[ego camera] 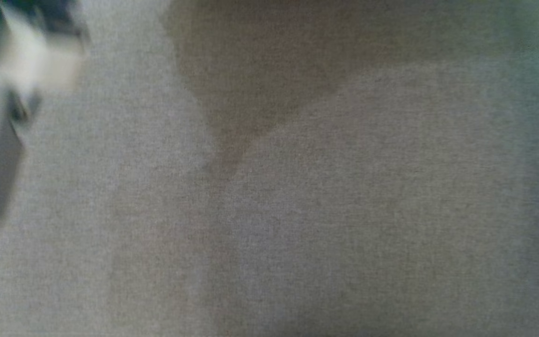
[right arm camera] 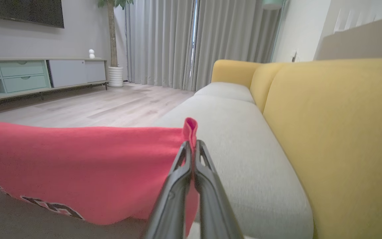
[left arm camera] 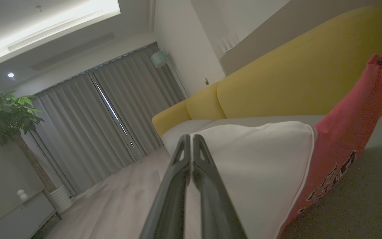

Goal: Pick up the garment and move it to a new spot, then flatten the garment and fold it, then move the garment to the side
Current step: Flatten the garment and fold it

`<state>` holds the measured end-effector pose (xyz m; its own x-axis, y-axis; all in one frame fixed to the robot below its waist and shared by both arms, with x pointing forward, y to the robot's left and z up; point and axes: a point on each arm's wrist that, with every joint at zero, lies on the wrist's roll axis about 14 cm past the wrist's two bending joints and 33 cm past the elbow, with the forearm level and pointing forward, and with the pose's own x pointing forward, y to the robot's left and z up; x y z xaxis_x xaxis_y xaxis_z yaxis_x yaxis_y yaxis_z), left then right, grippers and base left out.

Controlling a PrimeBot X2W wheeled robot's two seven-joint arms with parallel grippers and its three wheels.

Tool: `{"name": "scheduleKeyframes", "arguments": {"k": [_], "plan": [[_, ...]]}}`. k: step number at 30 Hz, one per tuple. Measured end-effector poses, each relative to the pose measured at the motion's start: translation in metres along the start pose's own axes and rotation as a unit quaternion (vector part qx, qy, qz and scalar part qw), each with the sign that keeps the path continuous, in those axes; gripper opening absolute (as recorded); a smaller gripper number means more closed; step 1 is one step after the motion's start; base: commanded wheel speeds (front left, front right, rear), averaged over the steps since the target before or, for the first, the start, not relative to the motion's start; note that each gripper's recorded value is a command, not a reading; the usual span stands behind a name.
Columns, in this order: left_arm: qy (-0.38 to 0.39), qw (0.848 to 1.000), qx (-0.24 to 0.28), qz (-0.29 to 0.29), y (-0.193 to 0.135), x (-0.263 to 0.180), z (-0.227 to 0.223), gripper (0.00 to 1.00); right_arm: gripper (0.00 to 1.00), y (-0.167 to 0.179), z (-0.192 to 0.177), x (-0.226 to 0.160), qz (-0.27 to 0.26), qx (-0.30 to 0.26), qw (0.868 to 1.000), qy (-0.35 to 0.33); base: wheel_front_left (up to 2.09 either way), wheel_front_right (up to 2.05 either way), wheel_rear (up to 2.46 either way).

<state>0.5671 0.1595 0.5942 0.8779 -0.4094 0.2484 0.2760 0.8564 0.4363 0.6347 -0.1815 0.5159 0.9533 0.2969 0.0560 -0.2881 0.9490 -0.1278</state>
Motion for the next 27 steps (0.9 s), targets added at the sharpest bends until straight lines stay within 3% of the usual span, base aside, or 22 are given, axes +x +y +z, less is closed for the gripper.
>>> {"name": "scheduleKeyframes", "arguments": {"k": [11,21,27], "plan": [[0.139,0.983,-0.113,-0.042,-0.093,-0.160,-0.030,0.00,0.00,0.009,-0.051,-0.141,-0.023,0.065,0.993,0.096,0.00,0.00,0.00],[0.197,0.968,-0.150,-0.040,-0.130,-0.230,-0.026,0.00,0.00,0.027,-0.070,-0.227,-0.037,0.090,0.985,0.142,0.00,0.00,0.00],[0.201,0.966,-0.158,-0.046,-0.139,-0.237,-0.024,0.00,0.00,0.027,-0.069,-0.251,-0.055,0.094,0.984,0.143,0.00,0.00,0.00]]}}
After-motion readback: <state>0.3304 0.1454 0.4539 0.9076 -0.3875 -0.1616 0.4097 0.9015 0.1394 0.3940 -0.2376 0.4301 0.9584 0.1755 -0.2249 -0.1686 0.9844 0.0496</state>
